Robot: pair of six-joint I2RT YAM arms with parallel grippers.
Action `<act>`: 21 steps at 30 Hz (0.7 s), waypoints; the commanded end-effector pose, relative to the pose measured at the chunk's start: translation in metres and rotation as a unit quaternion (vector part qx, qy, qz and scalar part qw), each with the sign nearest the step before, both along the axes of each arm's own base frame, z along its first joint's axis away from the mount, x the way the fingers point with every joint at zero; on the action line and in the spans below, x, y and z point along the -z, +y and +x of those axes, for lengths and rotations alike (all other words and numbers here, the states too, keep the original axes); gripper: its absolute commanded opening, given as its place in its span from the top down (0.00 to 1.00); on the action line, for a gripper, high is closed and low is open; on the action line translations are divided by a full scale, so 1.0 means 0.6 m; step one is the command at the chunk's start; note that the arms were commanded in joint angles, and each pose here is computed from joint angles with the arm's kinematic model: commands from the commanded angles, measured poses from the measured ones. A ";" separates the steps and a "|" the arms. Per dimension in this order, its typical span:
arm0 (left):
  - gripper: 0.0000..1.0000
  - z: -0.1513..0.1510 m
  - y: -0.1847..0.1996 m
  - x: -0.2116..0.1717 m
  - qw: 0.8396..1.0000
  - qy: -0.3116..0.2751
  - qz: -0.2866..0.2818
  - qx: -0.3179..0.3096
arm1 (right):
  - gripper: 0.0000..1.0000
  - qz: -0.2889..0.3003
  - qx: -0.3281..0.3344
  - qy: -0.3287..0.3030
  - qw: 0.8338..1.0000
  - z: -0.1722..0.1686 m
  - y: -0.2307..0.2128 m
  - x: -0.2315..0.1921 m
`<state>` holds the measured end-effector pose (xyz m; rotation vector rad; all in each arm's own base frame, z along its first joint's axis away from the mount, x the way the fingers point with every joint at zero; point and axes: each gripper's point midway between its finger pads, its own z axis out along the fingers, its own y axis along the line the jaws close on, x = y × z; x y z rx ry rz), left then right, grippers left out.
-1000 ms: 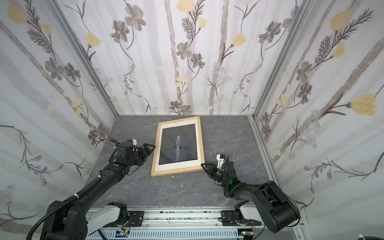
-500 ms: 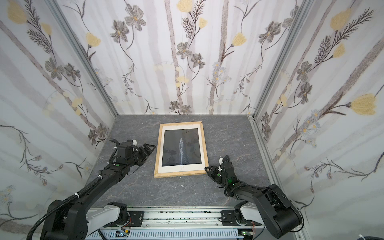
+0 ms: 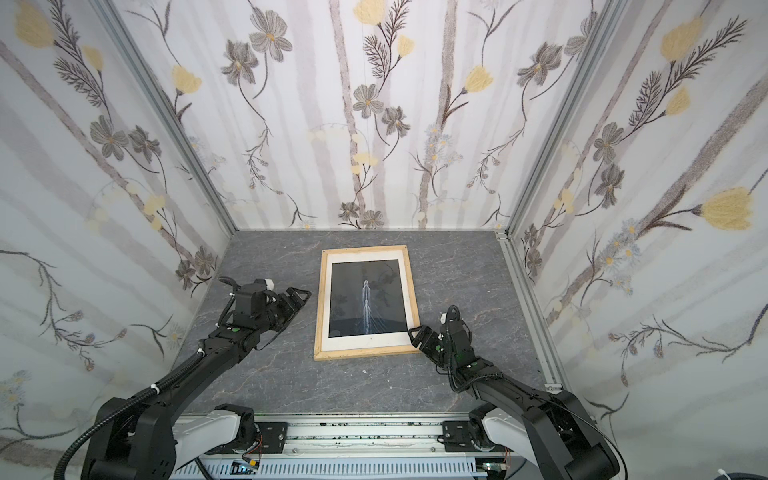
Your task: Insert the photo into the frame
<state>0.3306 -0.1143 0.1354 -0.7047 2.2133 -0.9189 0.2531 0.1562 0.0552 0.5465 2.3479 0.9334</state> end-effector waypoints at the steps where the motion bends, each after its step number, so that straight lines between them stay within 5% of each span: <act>1: 0.11 0.009 0.013 0.000 0.999 -0.003 0.033 -0.009 | 0.12 -0.069 0.000 -0.004 0.998 0.005 -0.023 0.001; 8: 0.11 0.027 0.012 0.015 0.999 0.010 0.049 -0.004 | 0.08 -0.139 -0.047 -0.044 0.988 0.046 -0.016 -0.045; 10: 0.11 0.033 0.007 0.025 0.999 0.017 0.049 0.002 | 0.00 -0.156 -0.071 -0.037 0.985 0.058 -0.008 -0.048; 21: 0.08 0.037 -0.036 0.098 0.994 0.066 0.070 0.047 | 0.00 -0.179 -0.172 0.023 0.968 0.075 0.032 0.007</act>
